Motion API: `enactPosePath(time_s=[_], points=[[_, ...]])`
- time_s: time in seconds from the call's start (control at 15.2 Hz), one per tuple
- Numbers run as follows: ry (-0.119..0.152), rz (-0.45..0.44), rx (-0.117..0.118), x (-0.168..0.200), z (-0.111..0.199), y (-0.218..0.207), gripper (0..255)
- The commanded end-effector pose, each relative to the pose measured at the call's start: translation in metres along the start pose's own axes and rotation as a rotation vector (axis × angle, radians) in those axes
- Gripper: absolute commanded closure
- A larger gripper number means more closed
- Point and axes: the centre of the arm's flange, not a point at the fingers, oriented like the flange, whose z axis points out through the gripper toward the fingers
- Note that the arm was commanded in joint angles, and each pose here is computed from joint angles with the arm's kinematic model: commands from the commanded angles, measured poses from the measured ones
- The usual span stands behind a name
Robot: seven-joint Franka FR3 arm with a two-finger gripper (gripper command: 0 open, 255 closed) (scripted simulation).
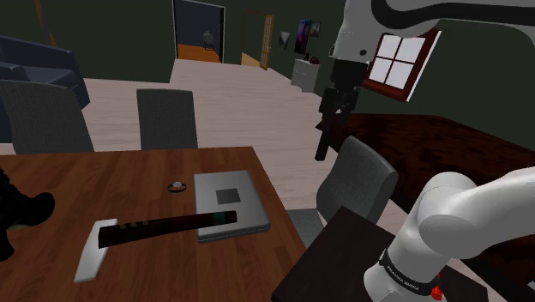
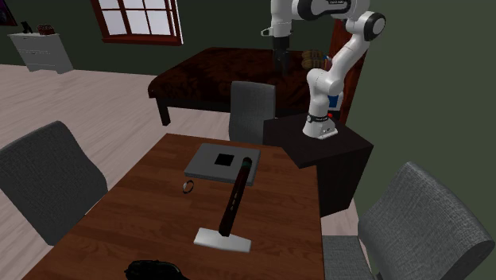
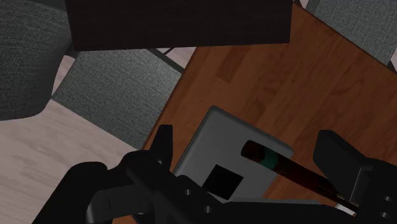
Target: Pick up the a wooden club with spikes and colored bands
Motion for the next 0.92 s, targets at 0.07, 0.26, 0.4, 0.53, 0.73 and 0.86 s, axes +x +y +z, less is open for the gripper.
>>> enactPosePath(time_s=[0.07,0.26,0.4,0.53,0.73,0.86], points=[[0.000,-0.024,-0.001,0.010,0.008,-0.003,0],[0.000,-0.094,-0.003,0.040,0.033,-0.012,0],[0.000,-0.141,-0.005,0.059,0.049,-0.019,0],[0.000,-0.188,-0.006,0.078,0.066,-0.027,0],[0.000,-0.259,-0.009,0.106,0.091,-0.041,0],[0.000,-0.306,-0.011,0.124,0.107,-0.051,0]])
